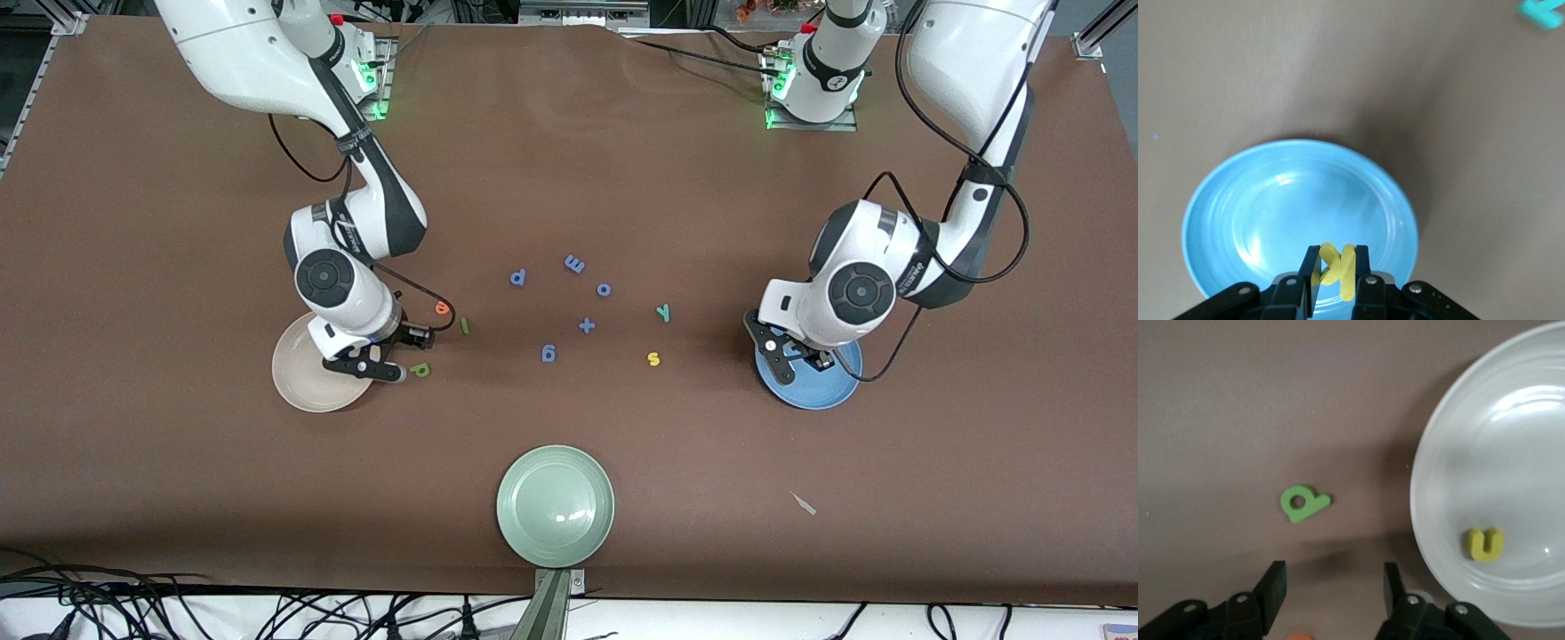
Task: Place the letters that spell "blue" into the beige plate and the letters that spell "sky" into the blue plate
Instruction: 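Drop the k on the blue plate while the right gripper grasps the green d, then place the green d on the beige plate while the left gripper grasps the teal y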
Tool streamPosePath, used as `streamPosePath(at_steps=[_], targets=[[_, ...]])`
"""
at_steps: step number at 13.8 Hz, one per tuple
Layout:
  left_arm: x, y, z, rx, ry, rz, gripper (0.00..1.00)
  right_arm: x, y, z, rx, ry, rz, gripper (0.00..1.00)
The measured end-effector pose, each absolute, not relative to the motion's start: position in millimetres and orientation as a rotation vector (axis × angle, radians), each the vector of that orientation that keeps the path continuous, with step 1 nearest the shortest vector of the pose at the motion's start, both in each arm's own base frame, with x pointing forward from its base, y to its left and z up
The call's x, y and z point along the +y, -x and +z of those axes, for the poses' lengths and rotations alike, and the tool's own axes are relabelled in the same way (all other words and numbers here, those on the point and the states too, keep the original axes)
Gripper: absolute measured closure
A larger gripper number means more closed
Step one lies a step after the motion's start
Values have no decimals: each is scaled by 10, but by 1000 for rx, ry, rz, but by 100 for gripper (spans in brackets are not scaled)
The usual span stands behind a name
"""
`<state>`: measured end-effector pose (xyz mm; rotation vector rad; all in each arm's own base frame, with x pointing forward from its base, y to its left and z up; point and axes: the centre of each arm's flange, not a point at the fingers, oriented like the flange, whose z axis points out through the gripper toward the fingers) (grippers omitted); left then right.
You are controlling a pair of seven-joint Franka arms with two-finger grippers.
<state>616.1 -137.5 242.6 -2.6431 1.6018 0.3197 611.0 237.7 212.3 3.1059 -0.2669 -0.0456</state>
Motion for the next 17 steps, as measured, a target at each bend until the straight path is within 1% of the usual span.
streamPosePath(at_steps=[2,3,5,6,7,9,10,13,14,15,17], targets=[[-1229,-6187,2242,1579,2672,332,75,2396,-6195,2061,-270,-3111,-24,33],[-1216,-6188,2200,1576,2677,334,71,2414,-6242,2054,-271,-3115,-12,33],[-1240,-6198,2216,1567,2683,325,52,2441,-6309,2012,-272,-3118,-3,33],[-1267,-6208,2246,1539,2700,314,41,2446,-6322,1973,-271,-3118,-2,33],[-1325,-6203,2284,1496,2730,308,33,2448,-6326,1933,-271,-3118,-1,33],[-1566,-6131,2377,1358,2821,318,11,2448,-6325,1871,-271,-3118,-1,33],[-1720,-6083,2418,1271,2872,321,1,2449,-6326,1847,-275,-3118,2,34],[-2118,-5945,2469,942,3057,341,0,2453,-6323,1794,-298,-3117,7,40],[-2234,-5901,2483,829,3100,350,0,2454,-6323,1786,-302,-3117,8,44],[-2367,-5855,2505,708,3132,351,0,2455,-6323,1784,-303,-3117,9,45],[-2704,-5747,2547,478,3177,324,0,2458,-6327,1789,-305,-3118,11,58]])
